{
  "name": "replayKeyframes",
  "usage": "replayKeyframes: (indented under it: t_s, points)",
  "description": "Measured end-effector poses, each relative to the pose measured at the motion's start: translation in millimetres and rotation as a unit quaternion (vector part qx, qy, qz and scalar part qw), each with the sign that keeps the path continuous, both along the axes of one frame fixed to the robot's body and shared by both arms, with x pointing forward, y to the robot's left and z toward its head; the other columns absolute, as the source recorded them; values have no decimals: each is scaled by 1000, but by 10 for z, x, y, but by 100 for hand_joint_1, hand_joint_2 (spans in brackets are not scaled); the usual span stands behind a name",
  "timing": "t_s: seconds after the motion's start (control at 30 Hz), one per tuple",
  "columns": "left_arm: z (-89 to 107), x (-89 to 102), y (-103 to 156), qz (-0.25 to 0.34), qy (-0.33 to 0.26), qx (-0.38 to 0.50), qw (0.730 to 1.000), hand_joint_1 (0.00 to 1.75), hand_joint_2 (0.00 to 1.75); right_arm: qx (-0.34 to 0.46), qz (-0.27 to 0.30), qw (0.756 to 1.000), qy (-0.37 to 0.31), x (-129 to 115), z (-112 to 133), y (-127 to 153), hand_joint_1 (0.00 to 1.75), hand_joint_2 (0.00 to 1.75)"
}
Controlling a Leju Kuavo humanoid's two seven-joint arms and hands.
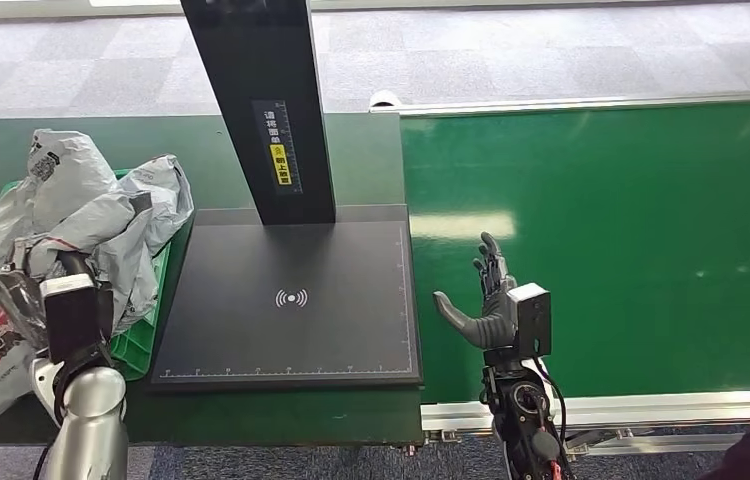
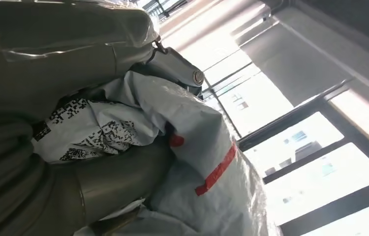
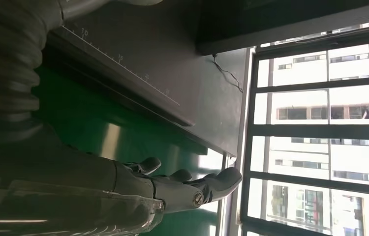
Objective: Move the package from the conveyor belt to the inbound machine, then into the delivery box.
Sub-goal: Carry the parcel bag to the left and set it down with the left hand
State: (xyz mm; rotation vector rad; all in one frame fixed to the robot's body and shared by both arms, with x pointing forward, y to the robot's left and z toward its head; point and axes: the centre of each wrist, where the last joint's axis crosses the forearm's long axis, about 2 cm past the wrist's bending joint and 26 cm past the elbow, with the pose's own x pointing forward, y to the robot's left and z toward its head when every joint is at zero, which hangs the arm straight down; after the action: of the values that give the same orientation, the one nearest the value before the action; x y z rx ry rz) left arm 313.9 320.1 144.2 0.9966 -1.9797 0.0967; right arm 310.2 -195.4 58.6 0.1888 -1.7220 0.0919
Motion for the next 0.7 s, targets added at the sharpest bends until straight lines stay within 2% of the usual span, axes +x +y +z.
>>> replayKeyframes:
  t_s: [0.17,0.27,0.37,0.43,0.5,0.63,0.67,0.7]
  points:
    - [-195,142,-103,-8,82,24,996,175,175,-2,8,1000,-2,29,17,20,0,175]
    - [-259,199,-141,0,96,33,995,174,175,-4,12,1000,-4,53,30,33,0,175]
    - [-287,219,-130,26,94,80,992,174,175,-5,15,1000,-5,56,26,45,0,175]
    - [-272,212,-56,45,87,148,984,175,175,-5,18,1000,-4,50,16,57,0,175]
    - [-265,200,66,74,106,216,968,175,175,-3,22,1000,-3,46,8,70,0,175]
    - [-320,149,243,125,148,221,956,175,175,0,25,1000,0,40,-3,87,0,175]
    - [-331,139,264,131,152,215,956,157,175,0,25,1000,0,40,-5,89,0,175]
    - [-340,132,278,136,155,210,956,115,175,0,25,1000,1,41,-6,91,0,175]
